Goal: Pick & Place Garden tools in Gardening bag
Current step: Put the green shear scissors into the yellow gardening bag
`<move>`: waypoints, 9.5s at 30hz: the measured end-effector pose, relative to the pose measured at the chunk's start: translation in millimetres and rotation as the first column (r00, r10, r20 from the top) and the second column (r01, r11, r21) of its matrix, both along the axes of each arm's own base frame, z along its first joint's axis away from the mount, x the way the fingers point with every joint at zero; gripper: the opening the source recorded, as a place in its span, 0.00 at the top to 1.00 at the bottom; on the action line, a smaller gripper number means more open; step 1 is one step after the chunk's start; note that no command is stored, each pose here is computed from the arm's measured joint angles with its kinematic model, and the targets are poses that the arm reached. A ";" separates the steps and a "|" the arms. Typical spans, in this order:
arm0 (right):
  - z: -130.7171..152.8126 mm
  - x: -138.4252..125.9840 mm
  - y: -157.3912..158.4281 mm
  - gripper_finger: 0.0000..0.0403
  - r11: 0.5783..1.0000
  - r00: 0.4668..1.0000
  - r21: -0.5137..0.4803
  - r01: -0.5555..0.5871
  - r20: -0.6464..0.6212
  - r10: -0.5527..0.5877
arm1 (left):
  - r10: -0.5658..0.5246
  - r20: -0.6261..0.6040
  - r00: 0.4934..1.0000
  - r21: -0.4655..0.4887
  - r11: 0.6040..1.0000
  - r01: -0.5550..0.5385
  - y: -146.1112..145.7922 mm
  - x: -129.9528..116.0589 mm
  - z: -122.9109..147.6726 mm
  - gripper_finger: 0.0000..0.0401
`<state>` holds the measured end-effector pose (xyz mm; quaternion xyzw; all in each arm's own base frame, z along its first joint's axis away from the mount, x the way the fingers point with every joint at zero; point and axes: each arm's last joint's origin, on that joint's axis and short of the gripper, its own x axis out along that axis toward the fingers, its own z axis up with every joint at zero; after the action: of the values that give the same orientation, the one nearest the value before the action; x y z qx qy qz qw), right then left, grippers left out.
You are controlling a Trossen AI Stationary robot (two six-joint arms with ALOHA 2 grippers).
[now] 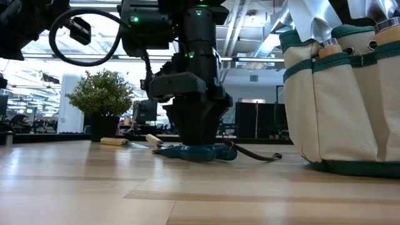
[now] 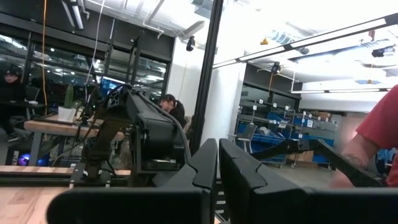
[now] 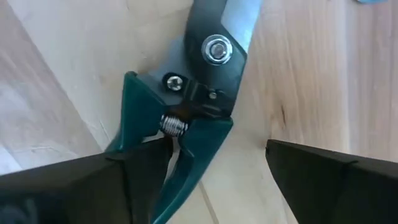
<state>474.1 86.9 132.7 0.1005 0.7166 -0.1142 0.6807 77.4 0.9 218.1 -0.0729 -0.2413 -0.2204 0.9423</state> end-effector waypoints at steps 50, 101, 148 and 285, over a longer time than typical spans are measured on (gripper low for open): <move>260.8 -86.1 86.4 0.87 0.993 0.534 -0.098 0.066 0.844 0.048 | 0.000 0.000 1.000 0.000 1.000 0.000 0.0 0.0 0.0 0.96; 369.1 -185.8 101.1 0.87 0.934 0.214 0.044 -0.354 0.976 0.035 | 0.000 0.000 1.000 0.000 1.000 0.000 0.0 0.0 0.0 0.96; 302.3 -305.1 173.9 0.88 0.868 0.230 -0.375 0.325 0.922 0.312 | 0.000 -0.015 1.000 -0.003 1.000 0.000 0.4 1.7 -0.8 0.96; 117.8 -339.2 128.9 0.88 0.828 0.450 -0.480 0.289 0.832 0.325 | -0.020 -0.003 1.000 0.001 1.000 0.020 -1.4 0.3 -0.1 0.96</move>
<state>134.8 215.7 250.4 -0.0671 0.1839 -0.2409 0.9506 77.8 -0.4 218.0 -0.0752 -0.2389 -0.2298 0.9404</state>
